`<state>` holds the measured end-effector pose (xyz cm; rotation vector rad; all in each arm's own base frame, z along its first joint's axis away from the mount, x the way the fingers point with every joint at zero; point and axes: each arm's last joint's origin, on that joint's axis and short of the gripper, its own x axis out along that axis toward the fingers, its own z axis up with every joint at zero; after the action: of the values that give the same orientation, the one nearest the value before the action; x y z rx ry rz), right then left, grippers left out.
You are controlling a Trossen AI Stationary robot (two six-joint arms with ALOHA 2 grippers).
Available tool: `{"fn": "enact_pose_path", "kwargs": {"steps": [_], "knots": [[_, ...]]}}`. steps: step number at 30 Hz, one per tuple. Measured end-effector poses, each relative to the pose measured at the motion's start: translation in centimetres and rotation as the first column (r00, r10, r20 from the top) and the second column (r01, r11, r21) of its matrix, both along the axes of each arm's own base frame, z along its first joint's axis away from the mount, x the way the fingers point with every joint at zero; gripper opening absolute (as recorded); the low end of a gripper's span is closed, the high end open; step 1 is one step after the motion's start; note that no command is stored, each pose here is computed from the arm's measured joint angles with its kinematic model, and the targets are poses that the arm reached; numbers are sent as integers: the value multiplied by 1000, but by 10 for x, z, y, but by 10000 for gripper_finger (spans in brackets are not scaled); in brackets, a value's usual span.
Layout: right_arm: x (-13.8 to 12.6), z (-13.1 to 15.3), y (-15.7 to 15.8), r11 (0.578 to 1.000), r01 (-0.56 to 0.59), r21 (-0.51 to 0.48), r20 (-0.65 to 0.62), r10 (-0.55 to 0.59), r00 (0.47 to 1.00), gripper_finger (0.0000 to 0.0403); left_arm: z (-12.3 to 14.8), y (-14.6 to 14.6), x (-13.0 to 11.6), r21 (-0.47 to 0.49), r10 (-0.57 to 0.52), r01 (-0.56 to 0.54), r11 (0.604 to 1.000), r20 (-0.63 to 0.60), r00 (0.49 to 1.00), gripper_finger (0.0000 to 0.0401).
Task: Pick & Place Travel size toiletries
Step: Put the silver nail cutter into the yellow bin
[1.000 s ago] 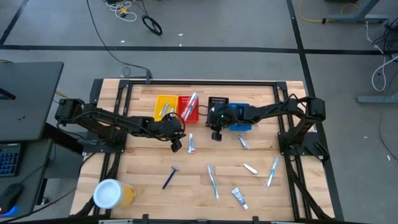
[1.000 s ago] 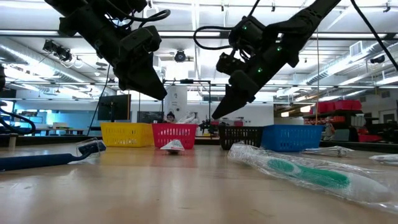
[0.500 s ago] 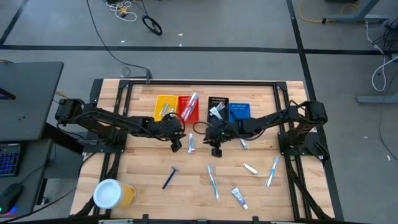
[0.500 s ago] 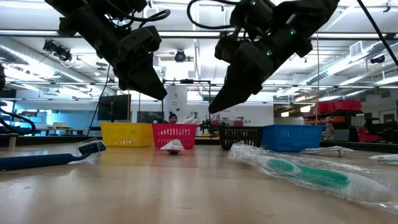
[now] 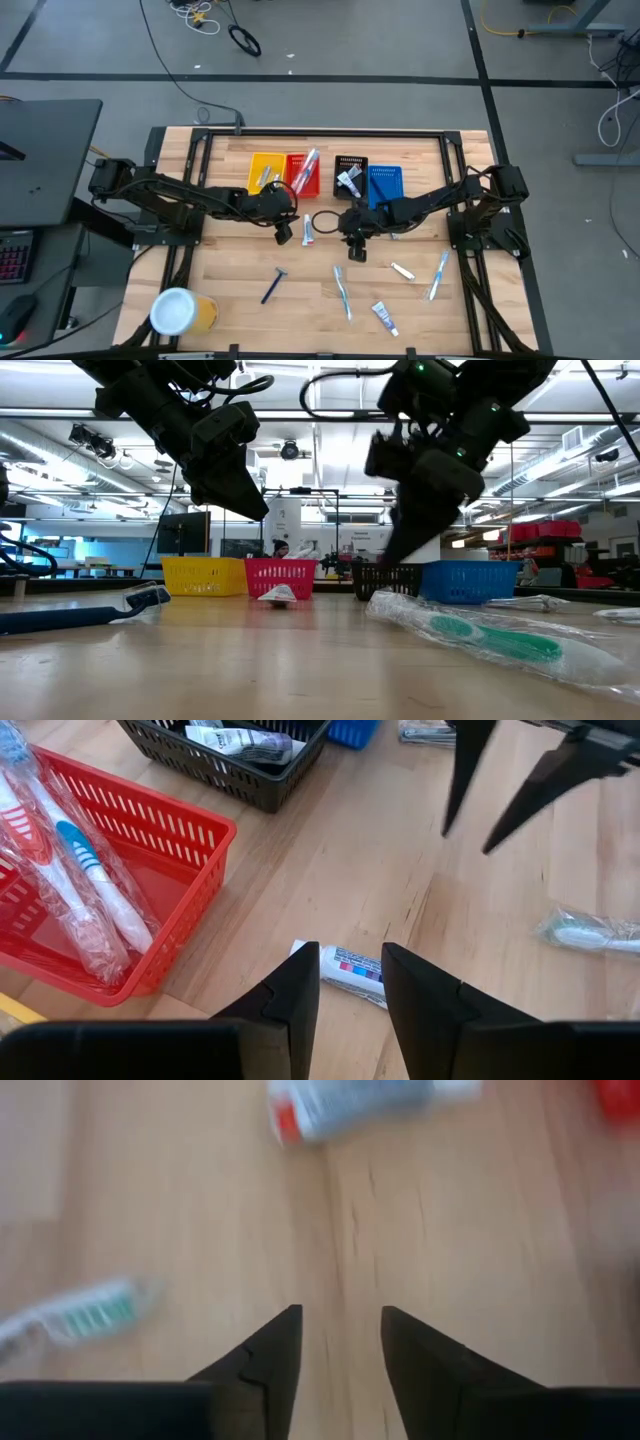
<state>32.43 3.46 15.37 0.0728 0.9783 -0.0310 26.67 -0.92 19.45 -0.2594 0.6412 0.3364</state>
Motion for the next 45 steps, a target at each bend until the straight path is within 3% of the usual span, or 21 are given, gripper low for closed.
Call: {"fn": "enact_pose_path", "kwargs": {"steps": [6, 9, 15, 26, 33, 45], "knots": [[-21, -10, 4, 976, 218, -5, -216, -214, 953, 167, 0, 0, 0, 0, 0, 0, 1000, 0, 1000, 118], [-27, -12, 6, 967, 246, -68, -251, -255, 934, 167, 0, 0, 0, 0, 0, 0, 1000, 0, 1000, 118], [-38, -5, 4, 945, 320, -71, -308, -326, 894, 167, 0, 0, 0, 0, 0, 0, 1000, 1, 1000, 118], [-73, 18, -3, 804, 572, -165, -411, -583, 701, 167, 0, 0, 0, 0, 0, 0, 1000, 2, 1000, 118], [-79, 18, -1, 764, 633, -128, -490, -603, 629, 167, 0, 0, 0, 0, 0, 0, 1000, 2, 1000, 118], [-75, 18, -1, 723, 686, -81, -468, -635, 614, 167, 0, 0, 0, 0, 0, 0, 1000, 2, 1000, 118]]}}
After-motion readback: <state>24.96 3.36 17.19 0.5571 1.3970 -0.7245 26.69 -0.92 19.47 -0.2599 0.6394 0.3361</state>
